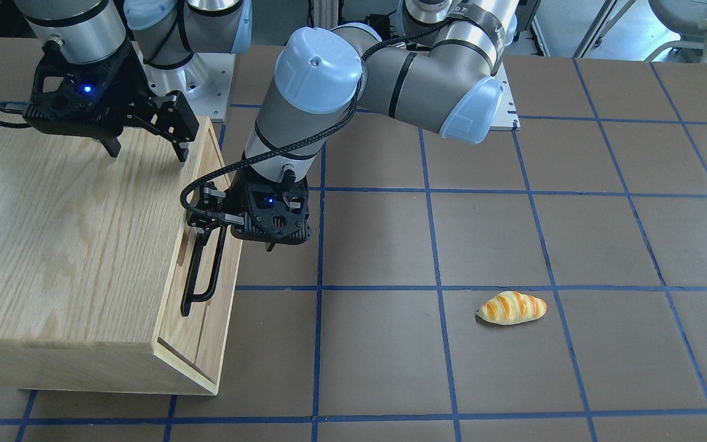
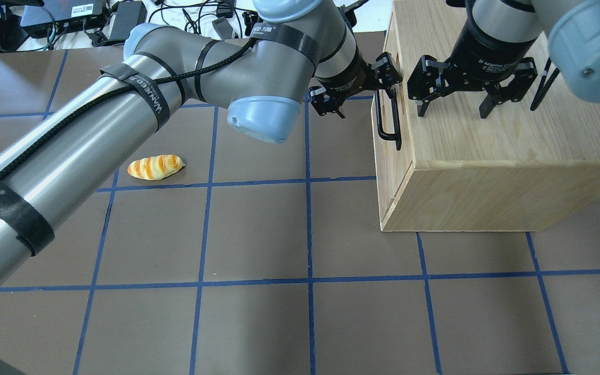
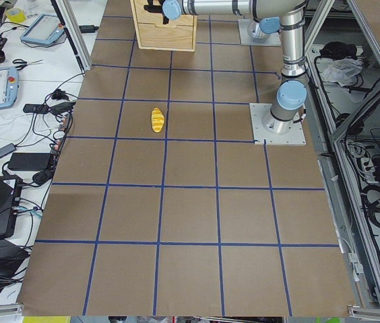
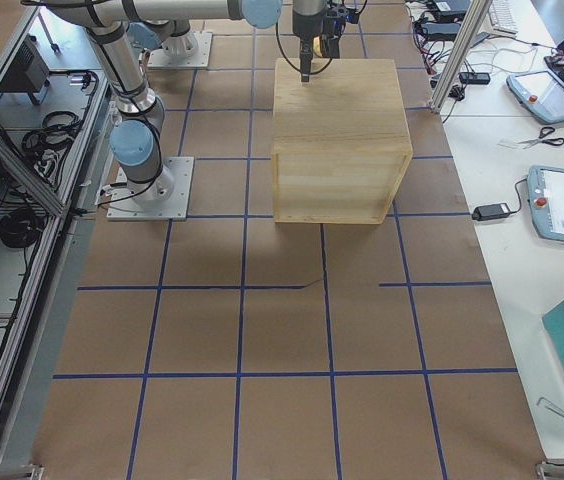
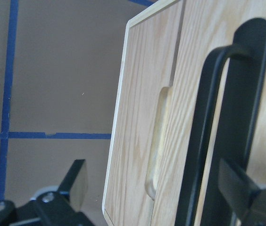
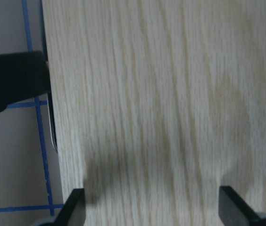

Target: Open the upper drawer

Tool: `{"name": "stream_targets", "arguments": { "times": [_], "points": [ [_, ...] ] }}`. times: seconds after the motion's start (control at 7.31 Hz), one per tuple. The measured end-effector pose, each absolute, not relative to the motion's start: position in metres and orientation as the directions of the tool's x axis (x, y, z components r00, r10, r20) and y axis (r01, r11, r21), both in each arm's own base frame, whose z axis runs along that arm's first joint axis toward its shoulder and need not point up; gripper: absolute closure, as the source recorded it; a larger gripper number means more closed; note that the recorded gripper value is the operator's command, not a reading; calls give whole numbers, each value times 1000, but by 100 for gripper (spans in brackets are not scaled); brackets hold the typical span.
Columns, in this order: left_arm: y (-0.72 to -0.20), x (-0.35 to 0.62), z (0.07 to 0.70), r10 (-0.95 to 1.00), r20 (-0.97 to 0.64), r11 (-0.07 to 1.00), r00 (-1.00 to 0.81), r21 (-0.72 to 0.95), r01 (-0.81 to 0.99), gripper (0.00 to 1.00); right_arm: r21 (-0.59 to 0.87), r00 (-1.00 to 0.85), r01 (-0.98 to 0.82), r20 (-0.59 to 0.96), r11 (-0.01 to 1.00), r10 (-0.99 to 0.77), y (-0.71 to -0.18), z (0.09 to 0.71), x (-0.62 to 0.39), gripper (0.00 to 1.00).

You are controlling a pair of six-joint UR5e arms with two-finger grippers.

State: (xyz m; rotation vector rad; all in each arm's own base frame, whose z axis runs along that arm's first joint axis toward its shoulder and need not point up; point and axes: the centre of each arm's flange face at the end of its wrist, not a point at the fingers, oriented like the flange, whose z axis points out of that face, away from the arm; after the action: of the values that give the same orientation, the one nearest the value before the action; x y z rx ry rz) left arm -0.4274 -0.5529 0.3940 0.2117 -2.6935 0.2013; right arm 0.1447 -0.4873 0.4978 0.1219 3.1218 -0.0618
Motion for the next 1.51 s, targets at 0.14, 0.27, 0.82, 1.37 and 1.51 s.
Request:
{"name": "stream_targets", "arguments": {
  "times": [0.14,0.27,0.82,1.37,1.51],
  "points": [
    [-554,-428,395,-118,429,977,-896,-108,-181,0,-39,-997,78,-18,996,78,-487,498,145,0],
    [-555,-429,393,-118,426,978,-897,-107,-179,0,-39,-997,78,-18,996,78,-487,498,145,0],
    [-557,-430,380,-115,410,980,-905,-100,-170,0,-39,-997,78,-18,996,78,-487,498,145,0],
    [-559,-430,374,-113,402,982,-909,-96,-165,0,-39,-997,78,-19,996,78,-487,498,145,0],
    [-560,-430,372,-114,396,981,-911,-98,-165,0,-39,-997,78,-19,996,78,-487,498,145,0]
  ]
}}
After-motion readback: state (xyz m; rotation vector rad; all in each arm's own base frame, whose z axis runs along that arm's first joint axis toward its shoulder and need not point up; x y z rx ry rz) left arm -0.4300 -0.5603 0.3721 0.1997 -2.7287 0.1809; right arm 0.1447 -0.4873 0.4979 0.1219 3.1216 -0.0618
